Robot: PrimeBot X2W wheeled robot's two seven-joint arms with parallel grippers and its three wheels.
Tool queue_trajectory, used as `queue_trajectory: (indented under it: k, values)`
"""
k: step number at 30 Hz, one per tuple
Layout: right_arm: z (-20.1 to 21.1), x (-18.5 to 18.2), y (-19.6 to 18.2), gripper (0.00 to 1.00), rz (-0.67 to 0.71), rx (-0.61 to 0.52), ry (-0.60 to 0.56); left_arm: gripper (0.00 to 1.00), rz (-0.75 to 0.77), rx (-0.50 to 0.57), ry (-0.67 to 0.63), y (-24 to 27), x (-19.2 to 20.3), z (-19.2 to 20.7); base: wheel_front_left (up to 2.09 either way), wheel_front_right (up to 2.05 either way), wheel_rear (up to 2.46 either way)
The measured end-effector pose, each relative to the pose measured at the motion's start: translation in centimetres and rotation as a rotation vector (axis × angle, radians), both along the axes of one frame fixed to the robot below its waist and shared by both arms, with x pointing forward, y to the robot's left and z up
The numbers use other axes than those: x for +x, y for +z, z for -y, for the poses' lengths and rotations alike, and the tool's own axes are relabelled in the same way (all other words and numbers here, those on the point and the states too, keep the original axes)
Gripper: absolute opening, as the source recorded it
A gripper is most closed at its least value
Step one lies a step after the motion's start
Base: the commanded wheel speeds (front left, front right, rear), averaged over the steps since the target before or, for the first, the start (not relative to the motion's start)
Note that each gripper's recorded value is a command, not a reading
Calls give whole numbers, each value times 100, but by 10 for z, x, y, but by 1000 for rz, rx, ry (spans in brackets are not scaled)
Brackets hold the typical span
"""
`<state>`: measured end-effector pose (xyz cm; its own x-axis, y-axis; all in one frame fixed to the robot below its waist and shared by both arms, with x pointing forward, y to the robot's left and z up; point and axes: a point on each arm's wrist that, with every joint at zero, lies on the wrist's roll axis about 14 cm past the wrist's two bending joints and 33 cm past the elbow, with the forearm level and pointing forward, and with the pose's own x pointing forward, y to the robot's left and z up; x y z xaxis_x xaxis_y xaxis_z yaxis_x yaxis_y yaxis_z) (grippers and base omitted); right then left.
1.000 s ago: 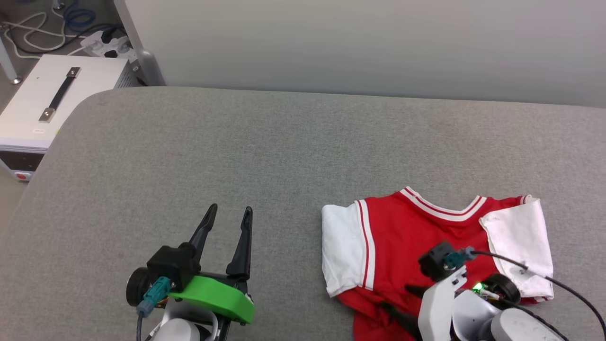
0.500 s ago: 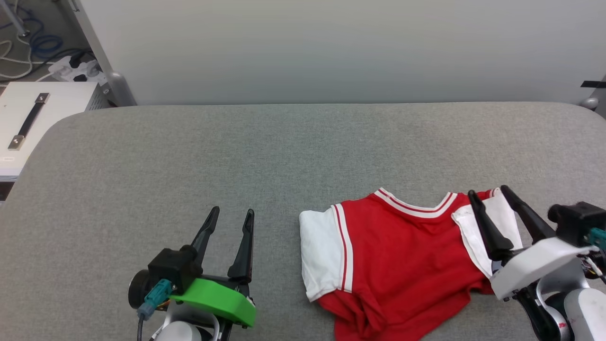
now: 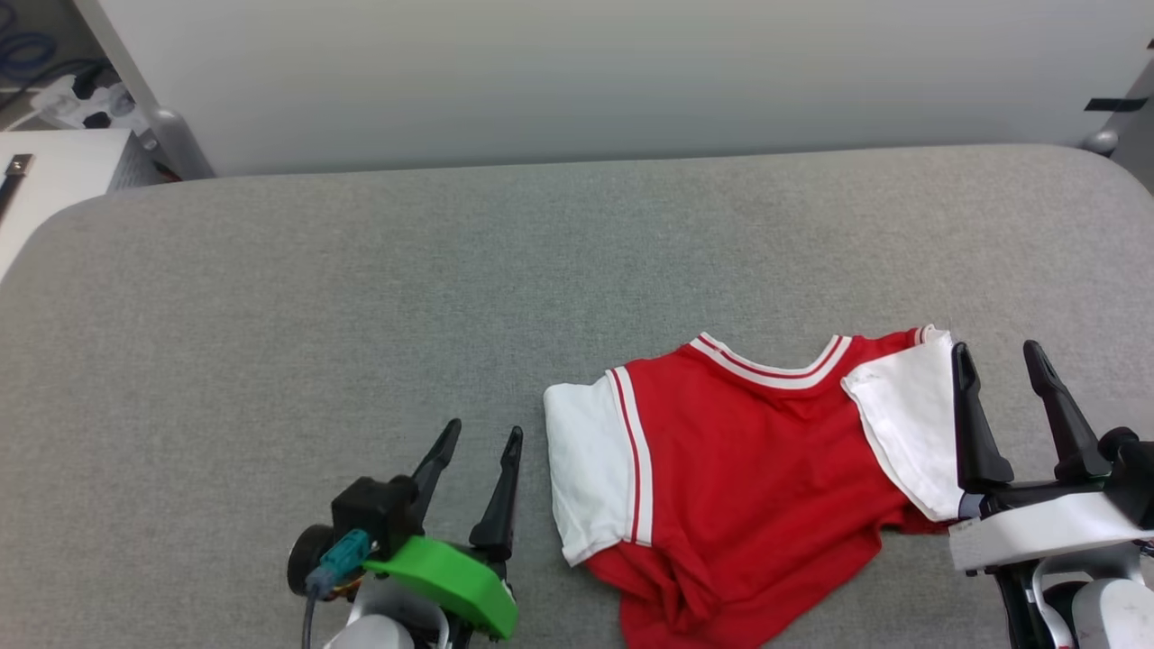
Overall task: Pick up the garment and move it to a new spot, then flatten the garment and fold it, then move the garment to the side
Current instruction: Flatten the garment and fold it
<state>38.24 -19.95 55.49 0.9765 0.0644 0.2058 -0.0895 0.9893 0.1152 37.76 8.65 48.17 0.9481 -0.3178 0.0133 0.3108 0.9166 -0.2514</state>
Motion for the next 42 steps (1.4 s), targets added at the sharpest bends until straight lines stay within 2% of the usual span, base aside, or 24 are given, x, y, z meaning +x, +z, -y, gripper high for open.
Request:
queue_trajectory:
  k: [6, 12, 18, 24, 25, 26, 27, 35, 38, 39, 42]
  values:
    - [10, 3, -11, 100, -31, -5, -35, 100, -166, 83, -113, -23, 30, 20, 0, 0, 0]
    - [13, 8, -29, 100, -89, -4, -47, 100, -388, 238, -250, -52, 52, 40, 0, 0, 0]
    - [17, 13, -40, 100, -118, 1, -65, 100, -503, 378, -265, -84, 59, 39, 0, 0, 0]
    - [24, 13, -51, 100, -144, -5, -90, 100, -553, 432, -283, -106, 61, 40, 0, 0, 0]
    - [25, 13, -52, 100, -148, -5, -94, 62, -565, 437, -290, -109, 61, 40, 0, 0, 0]
    - [26, 14, -53, 100, -150, -6, -96, 10, -573, 445, -300, -111, 60, 41, 0, 0, 0]
    - [26, 14, -54, 100, -152, -7, -97, 0, -572, 449, -309, -111, 60, 42, 0, 0, 0]
    - [22, 15, -55, 100, -151, 0, -93, 0, -504, 400, -300, -99, 61, 43, 0, 0, 0]
    - [20, 14, -51, 100, -140, 5, -87, 0, -453, 374, -239, -88, 65, 30, 0, 0, 0]
    - [17, 13, -48, 100, -136, 4, -78, 0, -389, 353, -159, -69, 75, 9, 0, 0, 0]
    - [13, 13, -50, 100, -156, 1, -66, 0, -308, 349, -90, -42, 86, -13, 0, 0, 0]
